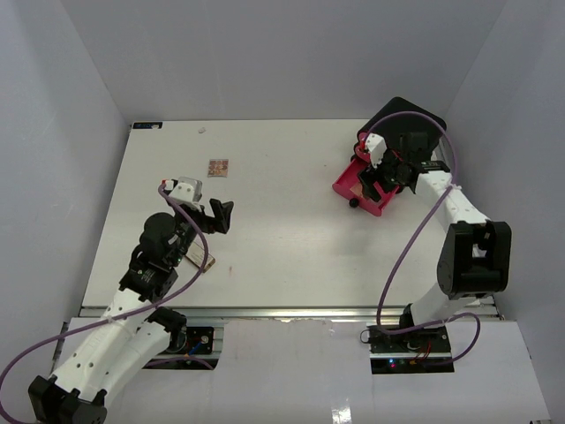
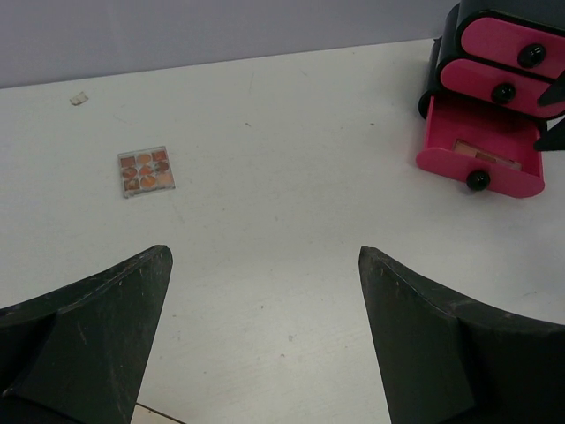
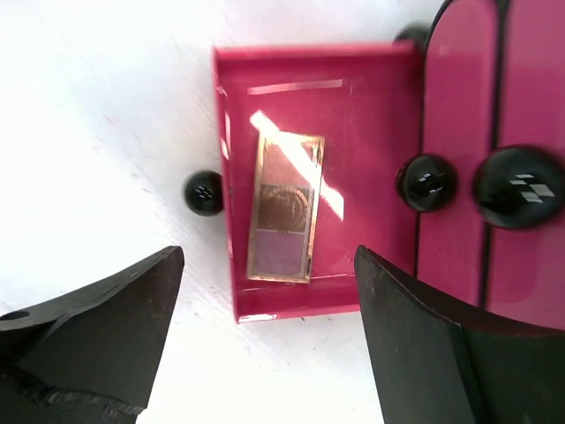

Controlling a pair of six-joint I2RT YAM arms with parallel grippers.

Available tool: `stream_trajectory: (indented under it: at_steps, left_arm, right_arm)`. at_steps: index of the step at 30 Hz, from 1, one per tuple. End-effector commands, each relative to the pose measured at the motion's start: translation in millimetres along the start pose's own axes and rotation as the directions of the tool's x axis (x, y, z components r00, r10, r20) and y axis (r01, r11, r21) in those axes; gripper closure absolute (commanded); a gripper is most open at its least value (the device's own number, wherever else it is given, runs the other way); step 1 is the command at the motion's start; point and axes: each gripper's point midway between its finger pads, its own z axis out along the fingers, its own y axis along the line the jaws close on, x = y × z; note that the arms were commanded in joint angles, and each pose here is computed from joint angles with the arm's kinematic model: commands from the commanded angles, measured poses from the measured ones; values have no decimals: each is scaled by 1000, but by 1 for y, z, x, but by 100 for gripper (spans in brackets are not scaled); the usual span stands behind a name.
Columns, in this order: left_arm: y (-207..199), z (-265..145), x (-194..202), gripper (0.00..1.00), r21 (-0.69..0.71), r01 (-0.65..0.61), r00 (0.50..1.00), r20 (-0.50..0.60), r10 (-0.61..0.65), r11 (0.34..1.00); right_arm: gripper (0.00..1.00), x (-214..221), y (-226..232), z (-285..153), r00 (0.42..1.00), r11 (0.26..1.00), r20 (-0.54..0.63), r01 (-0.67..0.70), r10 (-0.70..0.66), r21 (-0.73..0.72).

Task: Organize the makeup

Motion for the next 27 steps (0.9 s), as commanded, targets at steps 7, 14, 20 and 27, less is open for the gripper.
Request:
stream_trajectory:
  at_steps: [7,14,20,27]
  left_arm:
    - [-34,-3,54,2,-99,399,823,-400,-403,912]
    - [7,-42,110,2,-536,436,639,-382,-668,723]
    - [51,-59,167,2,-782,321,507,-334,-794,534]
    - [80,-57,197,2,-865,265,451,-280,-847,427]
  right_arm:
    - [10,-70,130,-92,898,900,387,-23,209,-435]
    - [10,-52,137,-96,911,912,368,-21,187,-410]
    - [10,-47,134,-97,907,923,372,-45,198,-381]
    - [10,-45,128,-104,898,927,383,-66,217,-369]
